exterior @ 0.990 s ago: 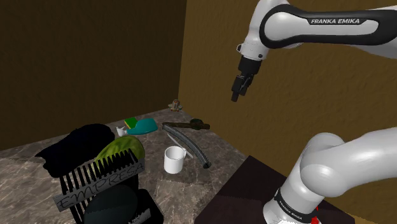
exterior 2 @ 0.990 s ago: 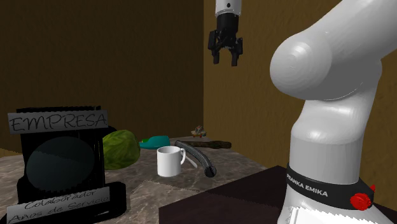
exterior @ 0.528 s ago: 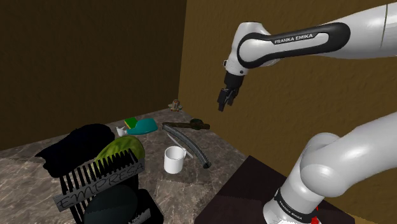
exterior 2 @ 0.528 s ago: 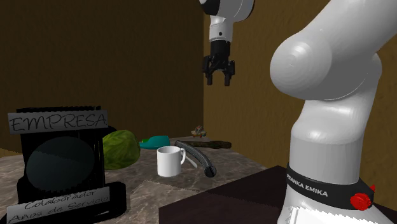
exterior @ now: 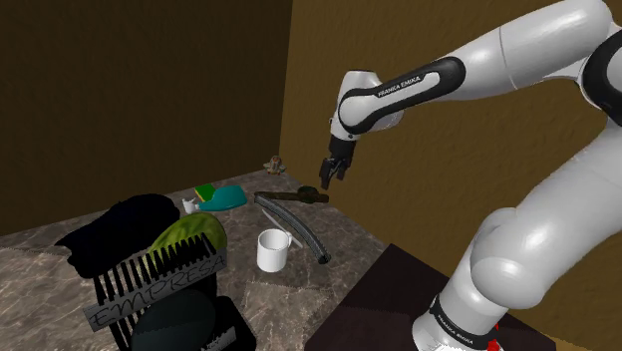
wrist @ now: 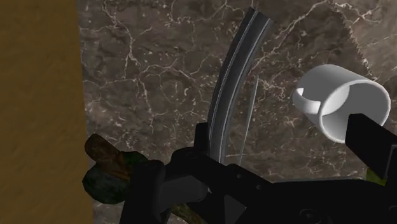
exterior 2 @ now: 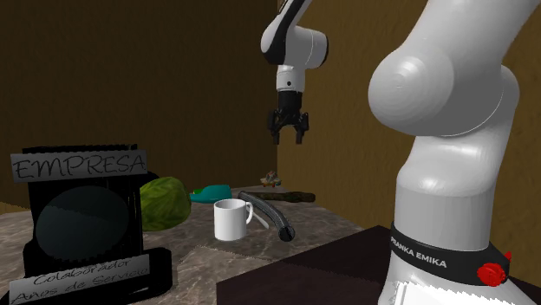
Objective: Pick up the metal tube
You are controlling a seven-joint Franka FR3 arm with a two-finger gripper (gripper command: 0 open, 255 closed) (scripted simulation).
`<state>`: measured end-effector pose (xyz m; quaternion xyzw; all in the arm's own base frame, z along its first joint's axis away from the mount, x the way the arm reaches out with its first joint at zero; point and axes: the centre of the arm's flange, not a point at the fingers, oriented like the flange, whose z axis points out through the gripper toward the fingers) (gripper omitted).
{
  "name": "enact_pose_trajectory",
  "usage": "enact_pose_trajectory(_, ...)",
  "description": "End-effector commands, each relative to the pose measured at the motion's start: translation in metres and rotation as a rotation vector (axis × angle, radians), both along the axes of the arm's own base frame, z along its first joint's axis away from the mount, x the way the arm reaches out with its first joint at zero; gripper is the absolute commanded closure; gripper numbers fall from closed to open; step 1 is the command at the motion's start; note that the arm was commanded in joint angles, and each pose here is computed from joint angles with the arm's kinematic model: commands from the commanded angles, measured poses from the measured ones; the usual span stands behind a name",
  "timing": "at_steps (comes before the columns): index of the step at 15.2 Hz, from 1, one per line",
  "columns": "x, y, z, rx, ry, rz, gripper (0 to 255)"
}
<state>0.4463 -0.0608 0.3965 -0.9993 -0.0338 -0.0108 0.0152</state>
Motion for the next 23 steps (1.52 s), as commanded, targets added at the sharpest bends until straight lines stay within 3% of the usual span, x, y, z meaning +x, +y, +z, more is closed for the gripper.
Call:
enact_pose_trajectory(1, 0.016, -0.002, -0.023, 0.004, 0.003, -0.005, 0)
enact_pose_trajectory(19, 0.149, -0.026, -0.222, 0.042, 0.041, -0.049, 0)
enact_pose_trajectory(23, 0.149, -0.026, -0.243, 0.042, 0.041, -0.049, 0)
